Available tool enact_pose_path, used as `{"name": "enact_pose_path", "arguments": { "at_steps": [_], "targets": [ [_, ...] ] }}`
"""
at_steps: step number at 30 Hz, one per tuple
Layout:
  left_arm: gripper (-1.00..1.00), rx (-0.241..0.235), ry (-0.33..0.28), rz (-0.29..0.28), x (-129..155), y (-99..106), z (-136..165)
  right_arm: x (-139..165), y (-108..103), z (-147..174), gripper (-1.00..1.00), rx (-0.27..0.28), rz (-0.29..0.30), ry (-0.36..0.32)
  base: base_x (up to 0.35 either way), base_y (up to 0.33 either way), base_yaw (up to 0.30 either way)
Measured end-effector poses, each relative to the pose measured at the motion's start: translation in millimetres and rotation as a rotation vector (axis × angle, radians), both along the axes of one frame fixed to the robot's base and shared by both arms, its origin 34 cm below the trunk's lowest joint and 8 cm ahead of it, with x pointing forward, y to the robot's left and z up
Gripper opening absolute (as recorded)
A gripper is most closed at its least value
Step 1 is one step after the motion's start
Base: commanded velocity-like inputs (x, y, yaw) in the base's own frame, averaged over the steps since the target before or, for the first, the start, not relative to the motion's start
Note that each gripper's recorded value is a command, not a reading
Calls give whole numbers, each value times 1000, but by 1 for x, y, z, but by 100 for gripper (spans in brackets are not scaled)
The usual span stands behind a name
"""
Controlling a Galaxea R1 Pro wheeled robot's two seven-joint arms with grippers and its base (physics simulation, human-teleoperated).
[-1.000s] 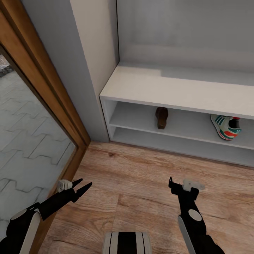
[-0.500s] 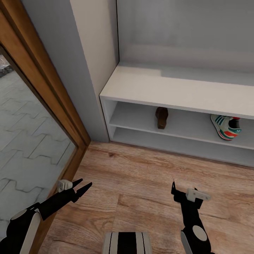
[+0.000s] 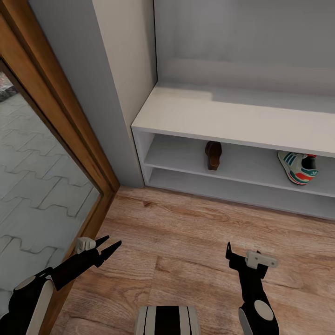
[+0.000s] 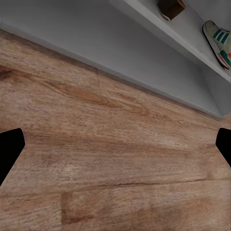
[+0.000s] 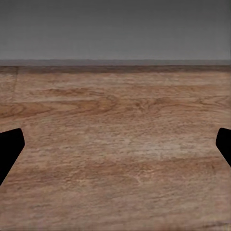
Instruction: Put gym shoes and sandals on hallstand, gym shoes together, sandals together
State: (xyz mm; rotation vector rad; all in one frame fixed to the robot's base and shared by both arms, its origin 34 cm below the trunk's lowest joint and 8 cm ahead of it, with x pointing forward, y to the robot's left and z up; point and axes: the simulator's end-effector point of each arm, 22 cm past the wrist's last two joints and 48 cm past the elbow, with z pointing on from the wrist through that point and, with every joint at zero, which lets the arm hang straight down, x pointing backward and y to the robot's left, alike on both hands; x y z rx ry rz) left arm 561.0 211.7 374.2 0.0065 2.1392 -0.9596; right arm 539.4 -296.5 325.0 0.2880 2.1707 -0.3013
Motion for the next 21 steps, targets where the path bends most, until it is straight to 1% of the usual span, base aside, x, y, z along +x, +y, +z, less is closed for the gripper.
{"name": "enact_pose_path", "arguments": {
  "at_steps": [3,6,8,9,10,14,18,21],
  "targets": [
    [100,0,0,0,0,0,0,-2,1,-3,100,1,2,17,0,0,0],
    [100,0,0,0,0,0,0,-10,2,-13,100,3,8,78,0,0,0],
    [100,0,-1,0,0,0,0,-24,4,-29,100,6,18,181,0,0,0],
    [100,0,-1,0,0,0,0,-28,4,-33,100,6,21,209,0,0,0],
    [100,0,-1,1,0,0,0,-36,5,-39,100,7,26,259,0,0,0],
    [100,1,0,1,0,0,0,-52,6,-52,100,9,36,357,0,0,0],
    [100,1,0,1,0,0,0,-58,5,-55,100,8,38,388,0,0,0],
    [100,1,0,1,0,0,0,-59,5,-56,100,8,38,398,0,0,0]
  ]
}}
